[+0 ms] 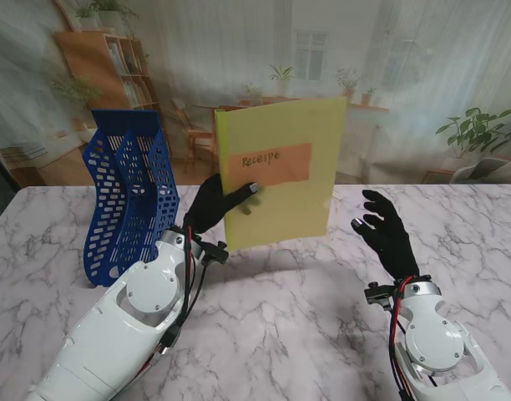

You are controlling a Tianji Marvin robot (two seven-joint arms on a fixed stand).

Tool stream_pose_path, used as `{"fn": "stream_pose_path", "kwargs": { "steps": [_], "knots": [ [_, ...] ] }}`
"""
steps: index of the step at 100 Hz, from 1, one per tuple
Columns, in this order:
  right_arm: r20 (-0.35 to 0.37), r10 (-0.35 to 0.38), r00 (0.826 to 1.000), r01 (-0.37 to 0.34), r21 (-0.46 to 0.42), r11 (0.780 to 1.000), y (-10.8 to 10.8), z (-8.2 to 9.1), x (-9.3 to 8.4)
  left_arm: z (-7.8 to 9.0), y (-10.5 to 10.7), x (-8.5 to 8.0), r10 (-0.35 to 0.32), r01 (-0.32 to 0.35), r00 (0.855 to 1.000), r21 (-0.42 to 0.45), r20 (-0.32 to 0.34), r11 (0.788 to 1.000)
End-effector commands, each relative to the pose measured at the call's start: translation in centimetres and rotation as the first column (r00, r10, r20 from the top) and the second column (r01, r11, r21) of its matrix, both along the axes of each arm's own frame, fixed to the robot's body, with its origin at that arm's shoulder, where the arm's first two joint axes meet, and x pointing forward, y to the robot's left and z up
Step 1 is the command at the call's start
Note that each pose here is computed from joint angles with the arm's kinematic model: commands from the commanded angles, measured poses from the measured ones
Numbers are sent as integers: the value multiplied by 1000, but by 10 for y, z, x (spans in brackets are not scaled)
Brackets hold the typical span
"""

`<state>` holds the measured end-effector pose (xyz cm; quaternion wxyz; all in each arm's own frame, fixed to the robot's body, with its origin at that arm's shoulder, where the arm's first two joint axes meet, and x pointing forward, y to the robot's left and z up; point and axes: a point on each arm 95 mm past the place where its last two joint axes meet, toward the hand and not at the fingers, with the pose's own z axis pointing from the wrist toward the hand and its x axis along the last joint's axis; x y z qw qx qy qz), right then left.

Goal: Open the sliding file folder, put the receipt in and insert it into the document holder

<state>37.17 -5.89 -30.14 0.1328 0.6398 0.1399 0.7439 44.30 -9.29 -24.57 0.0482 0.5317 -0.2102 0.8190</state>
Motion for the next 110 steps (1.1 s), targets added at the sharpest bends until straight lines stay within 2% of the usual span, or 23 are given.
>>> {"fn": "stream_pose_path", "kwargs": {
  "steps": [1, 16, 26, 34, 45, 62, 70, 86, 92, 110],
  "knots": [
    [-26, -16, 1000, 16, -3, 1000, -1, -9, -3, 13, 6, 0, 24, -23, 999, -19, 30, 1000],
    [-36, -25, 999, 25, 2, 1000, 2, -10, -3, 31, 22, -3, 139, -137, 984, -31, 108, 990],
    [-36, -22, 999, 22, -5, 1000, 6, -10, -3, 42, 34, -6, 205, -203, 965, -29, 162, 979],
    [-36, -19, 999, 19, 2, 1000, 9, -9, -3, 51, 46, -9, 260, -260, 942, -31, 210, 965],
    [-36, -15, 999, 14, -12, 1000, 12, -10, -4, 62, 64, -18, 342, -341, 899, -51, 272, 939],
    [-42, -18, 999, 18, -2, 1000, 14, -13, -4, 75, 101, -29, 438, -449, 819, -61, 371, 891],
    [-53, -22, 998, 23, 6, 1000, 14, -14, -5, 80, 119, -34, 482, -490, 783, -87, 393, 867],
    [-59, -23, 998, 23, 7, 1000, 15, -13, -5, 84, 152, -42, 543, -555, 726, -106, 422, 825],
    [-61, -22, 998, 23, 9, 1000, 16, -13, -4, 84, 163, -43, 568, -582, 699, -115, 435, 805],
    [-69, -23, 997, 24, 13, 1000, 17, -13, -1, 79, 189, -48, 625, -646, 638, -129, 449, 752]
  ]
}}
